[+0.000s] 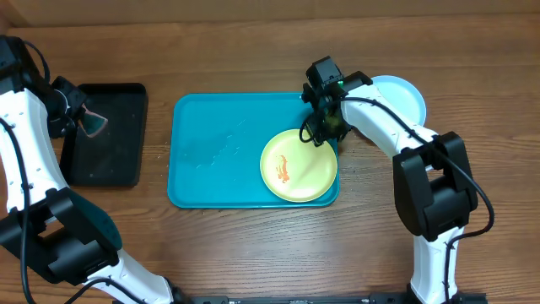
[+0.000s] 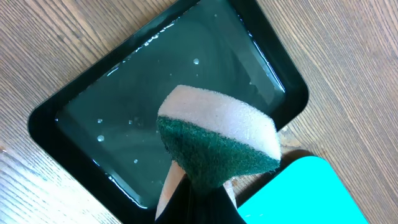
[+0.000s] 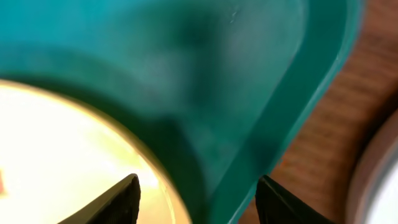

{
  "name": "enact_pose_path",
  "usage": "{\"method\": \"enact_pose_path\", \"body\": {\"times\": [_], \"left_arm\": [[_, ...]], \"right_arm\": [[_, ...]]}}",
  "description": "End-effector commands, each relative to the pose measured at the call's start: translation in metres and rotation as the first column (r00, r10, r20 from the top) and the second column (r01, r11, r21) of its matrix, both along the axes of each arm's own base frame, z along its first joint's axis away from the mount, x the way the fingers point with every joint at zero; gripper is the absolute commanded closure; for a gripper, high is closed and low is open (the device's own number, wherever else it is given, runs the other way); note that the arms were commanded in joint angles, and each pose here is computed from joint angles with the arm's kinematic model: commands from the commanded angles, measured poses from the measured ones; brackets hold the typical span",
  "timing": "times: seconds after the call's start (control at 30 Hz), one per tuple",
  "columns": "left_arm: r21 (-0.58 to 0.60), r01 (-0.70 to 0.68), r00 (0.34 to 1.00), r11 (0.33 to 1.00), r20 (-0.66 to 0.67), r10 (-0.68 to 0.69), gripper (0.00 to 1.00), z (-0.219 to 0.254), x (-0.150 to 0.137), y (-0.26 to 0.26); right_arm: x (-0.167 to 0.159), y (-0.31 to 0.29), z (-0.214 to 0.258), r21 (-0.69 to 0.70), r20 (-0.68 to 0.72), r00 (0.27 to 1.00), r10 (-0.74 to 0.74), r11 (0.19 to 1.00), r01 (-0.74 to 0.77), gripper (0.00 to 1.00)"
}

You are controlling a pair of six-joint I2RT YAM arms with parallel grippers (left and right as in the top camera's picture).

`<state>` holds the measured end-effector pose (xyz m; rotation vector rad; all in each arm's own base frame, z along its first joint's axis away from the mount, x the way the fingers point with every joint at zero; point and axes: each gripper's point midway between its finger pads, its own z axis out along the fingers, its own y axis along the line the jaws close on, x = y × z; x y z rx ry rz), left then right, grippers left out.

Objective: Clean dirty plates on tray and stack at the side
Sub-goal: 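Move the right gripper to the yellow plate's rim and grasp it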

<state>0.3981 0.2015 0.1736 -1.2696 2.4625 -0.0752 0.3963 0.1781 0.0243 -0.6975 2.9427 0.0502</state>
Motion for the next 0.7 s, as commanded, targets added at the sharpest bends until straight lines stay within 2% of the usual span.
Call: {"method": "enact_pose_path", "body": {"times": [0.0,0.43,0.67], "left_arm": [[-0.011,0.015,1.000,1.000,0.007,-0.015,0.96,-0.001,0.003,-0.006],[-0.011,0.015,1.000,1.000,0.007,-0.015,0.96,-0.001,0.003,-0.006],[-0.017,0.018,1.000,1.000,0.011,-0.017,0.96,-0.001,0.004,-0.007]], "right_arm": [[-0.012,0.006,-0.009,0.046,-0.071,0.997,0.015,0.999,-0.011,0.41],[-0.053,-0.006,-0.008,-0.015,-0.235,0.969,-0.075,0.997,0.074,0.54],[-0.064,-0.001,-0.006,-0.009,-0.298,0.934,-0.196,0.979,0.203,0.58]]}}
